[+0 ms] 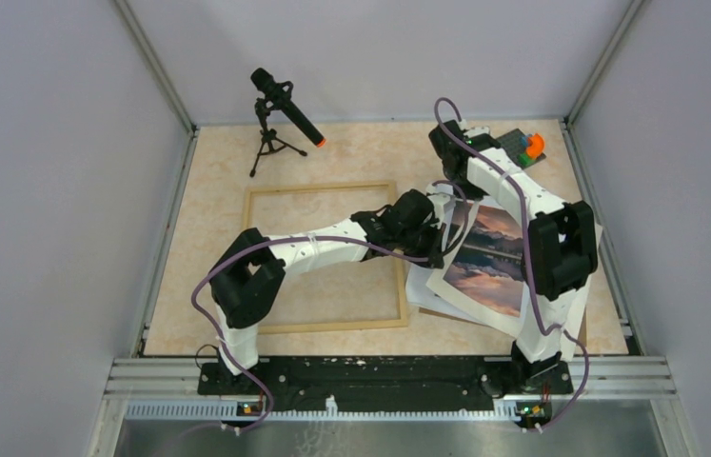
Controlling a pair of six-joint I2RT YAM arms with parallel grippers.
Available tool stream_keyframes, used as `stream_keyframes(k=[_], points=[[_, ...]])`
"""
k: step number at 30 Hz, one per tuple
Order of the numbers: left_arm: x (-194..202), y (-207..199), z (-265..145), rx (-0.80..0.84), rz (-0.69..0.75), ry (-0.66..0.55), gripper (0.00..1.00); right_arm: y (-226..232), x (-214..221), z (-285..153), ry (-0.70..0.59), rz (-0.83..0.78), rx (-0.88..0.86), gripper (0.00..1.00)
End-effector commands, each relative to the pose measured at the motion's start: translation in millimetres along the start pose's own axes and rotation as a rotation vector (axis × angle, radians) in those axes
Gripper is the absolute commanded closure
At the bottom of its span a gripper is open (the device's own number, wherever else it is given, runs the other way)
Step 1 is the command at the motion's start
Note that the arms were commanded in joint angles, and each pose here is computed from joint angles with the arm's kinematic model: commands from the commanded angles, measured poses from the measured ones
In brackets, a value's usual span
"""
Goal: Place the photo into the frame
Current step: Pick up the photo frame item at the center of the board, then place the photo frame item in the photo frame.
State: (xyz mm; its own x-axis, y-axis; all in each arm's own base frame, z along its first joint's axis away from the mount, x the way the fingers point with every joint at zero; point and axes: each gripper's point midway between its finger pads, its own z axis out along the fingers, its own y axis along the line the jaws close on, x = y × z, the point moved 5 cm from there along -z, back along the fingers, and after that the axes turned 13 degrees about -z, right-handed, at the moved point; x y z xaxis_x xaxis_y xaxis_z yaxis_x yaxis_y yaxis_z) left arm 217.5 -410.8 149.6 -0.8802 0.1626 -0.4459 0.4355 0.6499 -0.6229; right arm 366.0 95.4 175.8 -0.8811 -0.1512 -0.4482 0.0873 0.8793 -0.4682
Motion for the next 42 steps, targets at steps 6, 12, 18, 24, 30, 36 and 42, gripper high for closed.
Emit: stream_keyframes(k=[6, 12, 18, 24, 30, 36, 42], points=[[-18, -38, -49, 0.114, 0.034, -0.109, 0.46, -24, -18, -25, -0.126, 0.046, 0.064, 1.00], [-41, -55, -151, 0.099, 0.135, -0.335, 0.22, -60, -34, -82, -0.329, 0.019, -0.052, 1.00], [-63, -81, -301, 0.100, 0.383, -0.798, 0.01, -47, -62, -194, -0.626, 0.061, -0.576, 1.00], [-60, -99, -401, 0.130, 0.464, -1.060, 0.01, 24, -75, -317, -0.753, 0.017, -1.124, 1.00], [-52, -95, -442, 0.129, 0.462, -1.203, 0.01, 48, -79, -407, -0.811, 0.064, -1.680, 1.00], [-54, -91, -435, 0.094, 0.479, -1.188, 0.01, 77, -82, -304, -0.624, 0.375, -1.726, 1.00], [-62, -79, -414, 0.001, 0.481, -1.162, 0.01, 137, -59, -175, -0.398, 0.425, -1.564, 1.00]])
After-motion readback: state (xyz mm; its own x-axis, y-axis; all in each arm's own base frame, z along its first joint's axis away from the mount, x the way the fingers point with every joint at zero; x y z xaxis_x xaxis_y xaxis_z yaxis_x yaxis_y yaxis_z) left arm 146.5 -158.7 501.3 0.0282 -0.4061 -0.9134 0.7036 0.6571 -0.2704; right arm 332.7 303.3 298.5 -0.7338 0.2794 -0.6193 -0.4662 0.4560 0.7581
